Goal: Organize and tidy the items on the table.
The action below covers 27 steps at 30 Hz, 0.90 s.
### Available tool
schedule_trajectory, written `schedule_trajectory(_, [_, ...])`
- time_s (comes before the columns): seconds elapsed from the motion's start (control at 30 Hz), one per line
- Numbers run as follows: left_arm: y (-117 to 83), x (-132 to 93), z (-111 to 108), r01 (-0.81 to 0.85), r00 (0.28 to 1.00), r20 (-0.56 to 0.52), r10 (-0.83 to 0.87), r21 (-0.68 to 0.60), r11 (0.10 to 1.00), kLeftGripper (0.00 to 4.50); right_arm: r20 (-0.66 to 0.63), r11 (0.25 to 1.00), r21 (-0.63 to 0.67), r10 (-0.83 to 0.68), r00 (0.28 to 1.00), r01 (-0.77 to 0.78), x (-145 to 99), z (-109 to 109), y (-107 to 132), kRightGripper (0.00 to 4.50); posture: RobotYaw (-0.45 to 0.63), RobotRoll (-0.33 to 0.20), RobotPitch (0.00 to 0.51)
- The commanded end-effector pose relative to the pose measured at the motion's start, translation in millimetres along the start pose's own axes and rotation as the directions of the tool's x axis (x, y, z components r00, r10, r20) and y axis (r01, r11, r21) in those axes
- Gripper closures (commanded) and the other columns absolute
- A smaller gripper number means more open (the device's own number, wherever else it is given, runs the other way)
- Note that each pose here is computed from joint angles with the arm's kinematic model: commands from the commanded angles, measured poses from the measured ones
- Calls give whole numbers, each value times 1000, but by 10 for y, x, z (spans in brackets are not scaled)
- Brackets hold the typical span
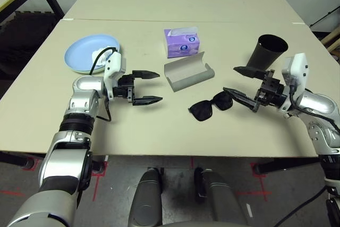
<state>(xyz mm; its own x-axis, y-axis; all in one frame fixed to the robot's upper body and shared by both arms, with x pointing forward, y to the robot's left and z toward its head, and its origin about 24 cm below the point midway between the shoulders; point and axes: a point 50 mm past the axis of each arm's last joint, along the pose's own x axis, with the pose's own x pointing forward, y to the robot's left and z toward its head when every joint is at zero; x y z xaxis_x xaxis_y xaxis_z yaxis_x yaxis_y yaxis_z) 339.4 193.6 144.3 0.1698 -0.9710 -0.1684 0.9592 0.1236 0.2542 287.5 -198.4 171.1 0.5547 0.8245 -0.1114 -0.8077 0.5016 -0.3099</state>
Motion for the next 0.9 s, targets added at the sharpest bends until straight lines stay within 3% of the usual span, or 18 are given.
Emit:
schedule_trajectory(0.03, [-4, 79, 28, 36, 999, 11, -36, 17, 999, 44, -112, 999, -16, 30, 993, -32, 49, 103, 26, 0, 81, 0, 209])
schedule_trajectory(0.23, [-12, 129, 34, 38, 999, 23, -39, 24, 999, 44, -291, 968, -170, 131, 948, -186, 100, 160, 96, 0, 98, 0, 208])
schedule_trajectory(0.47, [-38, 116, 10, 43, 999, 28, -44, 24, 999, 44, -409, 885, -314, 202, 890, -345, 220, 154, 121, 0, 97, 0, 213])
schedule_trajectory(0.9, [-131, 159, 30, 133, 990, 40, -135, 55, 990, 44, -538, 705, -439, 290, 791, -557, 534, 242, 139, 0, 109, 0, 217])
